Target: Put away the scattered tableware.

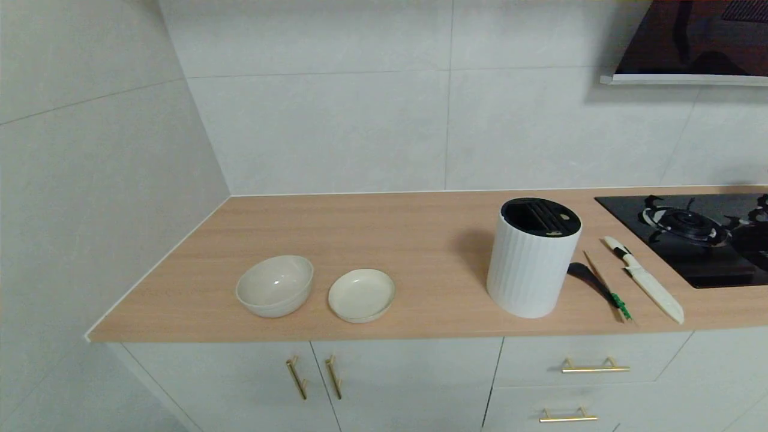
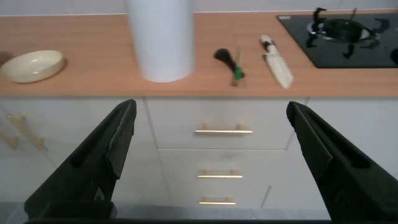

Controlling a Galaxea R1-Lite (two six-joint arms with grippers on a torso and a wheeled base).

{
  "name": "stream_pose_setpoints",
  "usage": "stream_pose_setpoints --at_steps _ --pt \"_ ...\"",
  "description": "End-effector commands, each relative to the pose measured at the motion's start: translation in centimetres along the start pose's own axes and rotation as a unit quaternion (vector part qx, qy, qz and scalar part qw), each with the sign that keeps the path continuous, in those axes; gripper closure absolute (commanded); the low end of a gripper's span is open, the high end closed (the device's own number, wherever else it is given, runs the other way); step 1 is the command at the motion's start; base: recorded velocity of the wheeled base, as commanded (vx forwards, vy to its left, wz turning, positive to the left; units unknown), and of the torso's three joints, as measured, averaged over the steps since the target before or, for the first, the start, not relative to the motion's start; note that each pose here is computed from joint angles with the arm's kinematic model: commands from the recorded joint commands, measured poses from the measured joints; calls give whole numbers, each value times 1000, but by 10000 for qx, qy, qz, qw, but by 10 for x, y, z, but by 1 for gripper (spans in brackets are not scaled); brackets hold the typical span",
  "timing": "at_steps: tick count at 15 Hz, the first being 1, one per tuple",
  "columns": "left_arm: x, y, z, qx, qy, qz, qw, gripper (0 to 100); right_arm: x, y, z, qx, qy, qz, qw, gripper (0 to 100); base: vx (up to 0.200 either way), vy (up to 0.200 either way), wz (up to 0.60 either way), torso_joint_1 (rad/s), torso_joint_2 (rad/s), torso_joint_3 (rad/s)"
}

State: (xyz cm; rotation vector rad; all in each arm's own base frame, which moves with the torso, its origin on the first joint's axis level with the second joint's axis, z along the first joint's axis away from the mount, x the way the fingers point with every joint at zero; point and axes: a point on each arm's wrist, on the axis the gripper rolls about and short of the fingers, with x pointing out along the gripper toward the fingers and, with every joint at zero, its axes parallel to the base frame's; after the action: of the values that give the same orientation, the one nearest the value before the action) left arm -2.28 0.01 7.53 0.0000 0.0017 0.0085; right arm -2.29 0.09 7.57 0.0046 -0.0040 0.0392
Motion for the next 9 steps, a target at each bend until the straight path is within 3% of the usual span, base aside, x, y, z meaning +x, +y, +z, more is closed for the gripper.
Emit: stream_pose_setpoints --at_steps 1,9 --pt "0 0 0 0 -1 11 10000 0 0 0 0 0 5 -4 10000 0 0 200 0 2 2 7" --pt "0 0 0 0 -1 3 10000 0 0 0 0 0 5 4 10000 0 0 200 0 1 1 4"
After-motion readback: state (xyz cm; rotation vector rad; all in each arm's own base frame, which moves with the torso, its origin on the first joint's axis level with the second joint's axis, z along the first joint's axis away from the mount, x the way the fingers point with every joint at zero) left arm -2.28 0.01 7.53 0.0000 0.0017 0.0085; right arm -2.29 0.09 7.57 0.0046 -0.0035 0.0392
